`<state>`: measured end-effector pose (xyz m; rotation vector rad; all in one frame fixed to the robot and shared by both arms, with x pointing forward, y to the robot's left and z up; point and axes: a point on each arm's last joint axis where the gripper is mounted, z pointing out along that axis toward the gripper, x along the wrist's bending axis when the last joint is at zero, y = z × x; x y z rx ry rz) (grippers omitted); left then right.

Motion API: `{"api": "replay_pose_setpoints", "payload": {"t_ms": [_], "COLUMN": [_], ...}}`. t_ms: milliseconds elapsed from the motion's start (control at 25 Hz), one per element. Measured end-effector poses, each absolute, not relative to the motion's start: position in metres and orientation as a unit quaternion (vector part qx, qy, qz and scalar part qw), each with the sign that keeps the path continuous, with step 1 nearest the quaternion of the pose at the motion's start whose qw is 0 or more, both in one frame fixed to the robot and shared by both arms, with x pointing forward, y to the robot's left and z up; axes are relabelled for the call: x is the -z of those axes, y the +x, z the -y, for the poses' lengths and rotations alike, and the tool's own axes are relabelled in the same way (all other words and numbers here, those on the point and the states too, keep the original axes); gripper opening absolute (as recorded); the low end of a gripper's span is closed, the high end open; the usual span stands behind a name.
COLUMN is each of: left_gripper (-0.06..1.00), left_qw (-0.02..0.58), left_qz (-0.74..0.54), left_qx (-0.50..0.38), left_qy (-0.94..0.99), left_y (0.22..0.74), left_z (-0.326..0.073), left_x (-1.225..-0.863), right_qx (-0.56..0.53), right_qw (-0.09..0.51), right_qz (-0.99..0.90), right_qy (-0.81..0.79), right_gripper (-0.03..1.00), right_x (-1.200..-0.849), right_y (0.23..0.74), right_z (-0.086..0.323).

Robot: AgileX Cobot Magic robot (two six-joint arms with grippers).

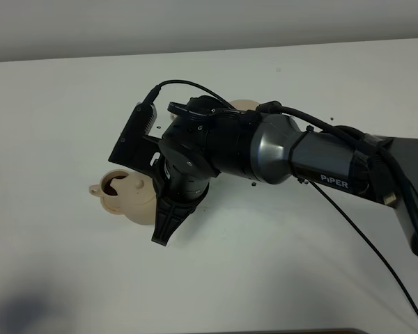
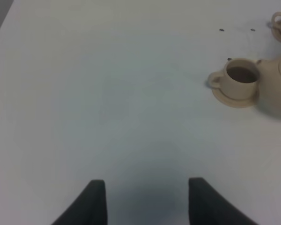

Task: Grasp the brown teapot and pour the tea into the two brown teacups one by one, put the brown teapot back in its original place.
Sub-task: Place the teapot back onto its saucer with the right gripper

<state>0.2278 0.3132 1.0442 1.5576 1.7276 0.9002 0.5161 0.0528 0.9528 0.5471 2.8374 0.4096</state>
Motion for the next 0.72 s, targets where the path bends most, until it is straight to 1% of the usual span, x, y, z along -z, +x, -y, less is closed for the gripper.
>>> {"api": "replay_pose_setpoints", "payload": {"t_ms": [160, 320, 520, 720], "left_gripper": [0.43, 0.43, 0.43, 0.43], "left_qw": [0.318, 0.318, 0.318, 0.318], "left_qz": [-0.657, -0.656, -0.656, -0.656], "left_qx": [-0.342, -0.342, -0.342, -0.342], "left_qy": [0.592, 0.592, 0.592, 0.592], "left_y": [0.228, 0.228, 0.228, 0.228], "left_z": [-0.313, -0.313, -0.313, -0.313], "left_x": [-1.044, -1.044, -1.044, -1.044], "right_qx": [-0.139, -0.155, -0.163, -0.192], "right_qw": [0.112, 0.13, 0.157, 0.175], "right_qz": [-0.964, -0.953, -0.925, -0.884], "right_qy": [0.199, 0.225, 0.304, 0.389], "right_gripper": [0.09, 0.09, 0.09, 0.09], "right_x": [-0.957, -0.983, -1.003, -1.006], "right_y": [0.521, 0.535, 0.575, 0.615], "right_z": [-0.045, -0.026, 0.022, 0.067]}}
